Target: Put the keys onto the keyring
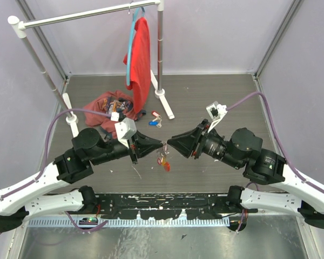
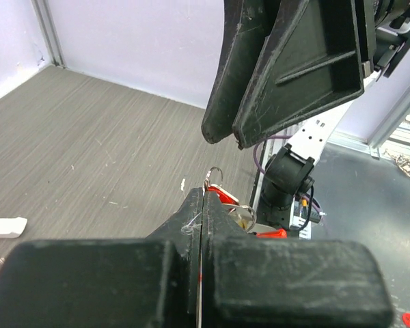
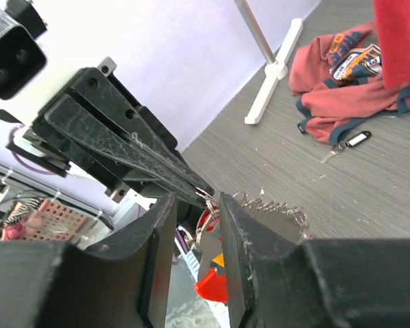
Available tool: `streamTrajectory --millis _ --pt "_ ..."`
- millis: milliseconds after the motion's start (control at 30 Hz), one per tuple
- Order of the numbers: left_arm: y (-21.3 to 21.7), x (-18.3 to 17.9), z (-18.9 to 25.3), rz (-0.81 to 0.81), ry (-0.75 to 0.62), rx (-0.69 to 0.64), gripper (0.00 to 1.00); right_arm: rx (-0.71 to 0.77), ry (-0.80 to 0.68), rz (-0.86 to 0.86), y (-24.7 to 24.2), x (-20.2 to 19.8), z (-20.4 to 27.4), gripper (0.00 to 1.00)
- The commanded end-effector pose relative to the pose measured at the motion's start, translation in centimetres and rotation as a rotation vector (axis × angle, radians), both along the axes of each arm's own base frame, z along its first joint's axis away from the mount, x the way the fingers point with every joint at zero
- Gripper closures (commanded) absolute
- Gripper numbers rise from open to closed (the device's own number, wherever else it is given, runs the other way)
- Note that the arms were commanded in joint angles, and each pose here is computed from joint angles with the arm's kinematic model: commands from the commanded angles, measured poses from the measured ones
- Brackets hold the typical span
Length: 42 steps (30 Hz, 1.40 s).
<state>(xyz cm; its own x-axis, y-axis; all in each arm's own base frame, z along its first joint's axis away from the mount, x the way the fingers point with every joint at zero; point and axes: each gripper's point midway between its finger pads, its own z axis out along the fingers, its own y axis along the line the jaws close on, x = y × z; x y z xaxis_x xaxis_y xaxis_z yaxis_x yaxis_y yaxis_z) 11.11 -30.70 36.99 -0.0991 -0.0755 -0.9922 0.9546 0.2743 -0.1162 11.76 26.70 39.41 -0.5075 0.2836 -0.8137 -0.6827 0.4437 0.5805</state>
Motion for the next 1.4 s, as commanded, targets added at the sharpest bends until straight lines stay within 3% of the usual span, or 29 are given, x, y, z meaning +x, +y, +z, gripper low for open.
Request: streamTrajectory --millis 0,433,733,1167,1367 --pt "0.4 0.0 2.5 0.014 -0.031 -0.095 1.00 0.126 -0.008 -0.019 0.0 0.2 2.9 0.64" --pt "0.4 -0.1 2.9 0.007 -0.040 -0.105 1.00 0.066 0.010 -0.014 0.7 0.4 1.1 0.66" --pt "0.6 0.0 3.0 0.018 -0.049 -0.100 1.00 0.061 0.014 -0.002 0.8 0.2 0.9 0.76" --pt "0.6 0.0 3.2 0.017 -0.051 -0.103 1.00 0.051 0.016 0.014 1.2 0.0 0.5 0.75" --pt "0.7 0.0 3.2 0.017 -0.052 -0.103 1.00 0.056 0.014 0.017 1.2 0.0 0.8 0.85"
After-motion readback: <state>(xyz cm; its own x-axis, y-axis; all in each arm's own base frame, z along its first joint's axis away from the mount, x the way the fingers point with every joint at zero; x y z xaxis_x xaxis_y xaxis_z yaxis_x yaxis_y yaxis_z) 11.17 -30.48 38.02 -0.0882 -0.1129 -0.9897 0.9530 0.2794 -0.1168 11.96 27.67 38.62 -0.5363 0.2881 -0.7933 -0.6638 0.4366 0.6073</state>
